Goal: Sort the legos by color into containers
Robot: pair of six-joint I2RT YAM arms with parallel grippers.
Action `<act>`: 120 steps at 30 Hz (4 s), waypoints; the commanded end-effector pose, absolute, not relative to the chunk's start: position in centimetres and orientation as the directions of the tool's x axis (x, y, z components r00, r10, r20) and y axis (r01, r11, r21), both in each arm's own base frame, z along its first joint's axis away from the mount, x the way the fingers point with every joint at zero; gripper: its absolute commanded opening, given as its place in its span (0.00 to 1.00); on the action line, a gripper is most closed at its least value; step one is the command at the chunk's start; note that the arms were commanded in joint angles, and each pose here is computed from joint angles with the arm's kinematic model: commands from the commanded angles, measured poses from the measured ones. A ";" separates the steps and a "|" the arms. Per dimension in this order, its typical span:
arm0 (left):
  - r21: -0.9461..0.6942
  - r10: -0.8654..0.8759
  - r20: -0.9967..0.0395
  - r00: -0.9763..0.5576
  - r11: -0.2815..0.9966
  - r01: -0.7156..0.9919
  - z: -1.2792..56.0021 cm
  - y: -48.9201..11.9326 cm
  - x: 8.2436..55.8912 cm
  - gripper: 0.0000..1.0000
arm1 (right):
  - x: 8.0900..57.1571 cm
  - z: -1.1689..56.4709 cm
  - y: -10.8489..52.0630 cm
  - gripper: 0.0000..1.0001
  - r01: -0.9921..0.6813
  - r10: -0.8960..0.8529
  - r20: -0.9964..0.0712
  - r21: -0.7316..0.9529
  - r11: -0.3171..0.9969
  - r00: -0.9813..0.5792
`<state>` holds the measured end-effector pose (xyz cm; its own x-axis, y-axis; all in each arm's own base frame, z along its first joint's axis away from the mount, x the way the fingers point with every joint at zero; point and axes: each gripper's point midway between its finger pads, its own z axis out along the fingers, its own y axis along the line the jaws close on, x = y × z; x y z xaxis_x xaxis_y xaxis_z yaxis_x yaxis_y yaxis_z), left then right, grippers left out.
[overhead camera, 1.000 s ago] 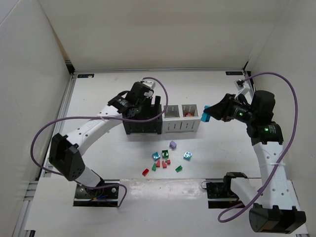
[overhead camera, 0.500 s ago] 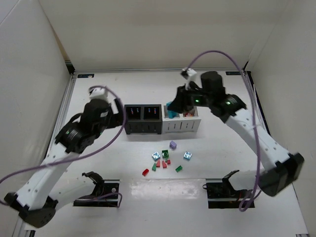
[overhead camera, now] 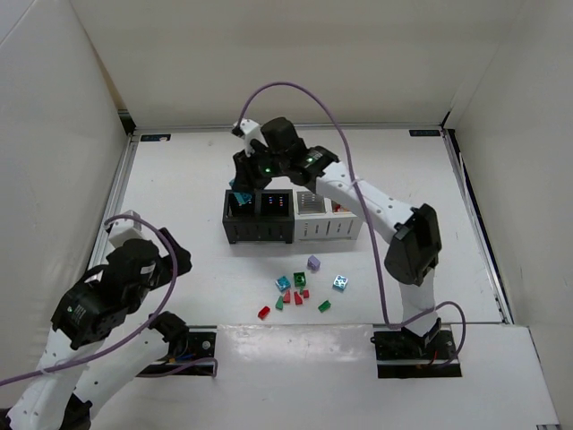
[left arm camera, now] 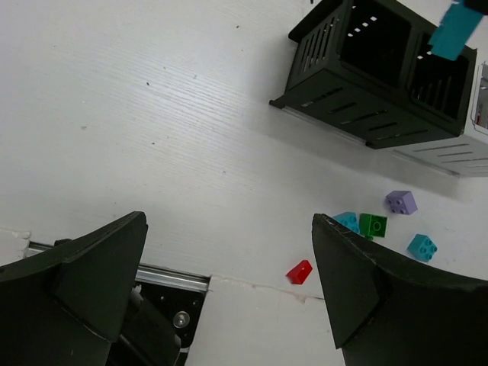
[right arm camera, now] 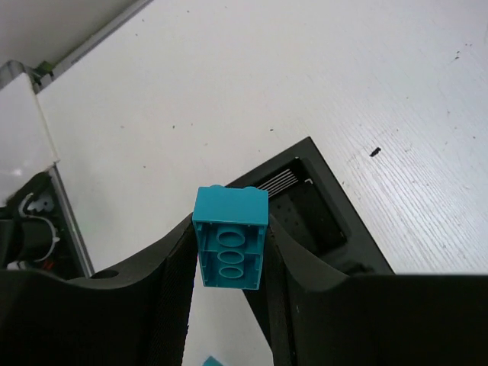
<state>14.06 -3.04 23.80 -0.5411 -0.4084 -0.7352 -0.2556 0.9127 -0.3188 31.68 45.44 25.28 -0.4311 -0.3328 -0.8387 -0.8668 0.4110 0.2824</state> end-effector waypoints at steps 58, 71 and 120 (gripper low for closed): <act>-0.208 0.022 -0.521 -0.853 0.966 0.152 10.9 -26.2 20.2 1.00 | 19.8 19.0 9.5 0.65 0.046 0.205 -0.679 0.245 0.969 -0.705; -0.173 0.070 -0.429 -0.900 0.972 0.157 5.2 -28.8 19.8 0.97 | 18.9 19.9 5.8 0.66 0.102 0.286 -0.683 0.297 0.949 -0.672; -0.305 -0.302 -0.511 -0.804 0.939 -0.159 6.6 -26.4 19.5 0.83 | 18.5 19.2 5.9 0.66 0.011 0.198 -0.667 0.274 0.962 -0.719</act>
<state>19.36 -26.77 5.96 -0.8349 -0.2648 -0.4825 -0.1479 0.9523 -0.2669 18.11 5.66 18.33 -0.7345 0.2208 -0.6417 0.0464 0.9597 0.2771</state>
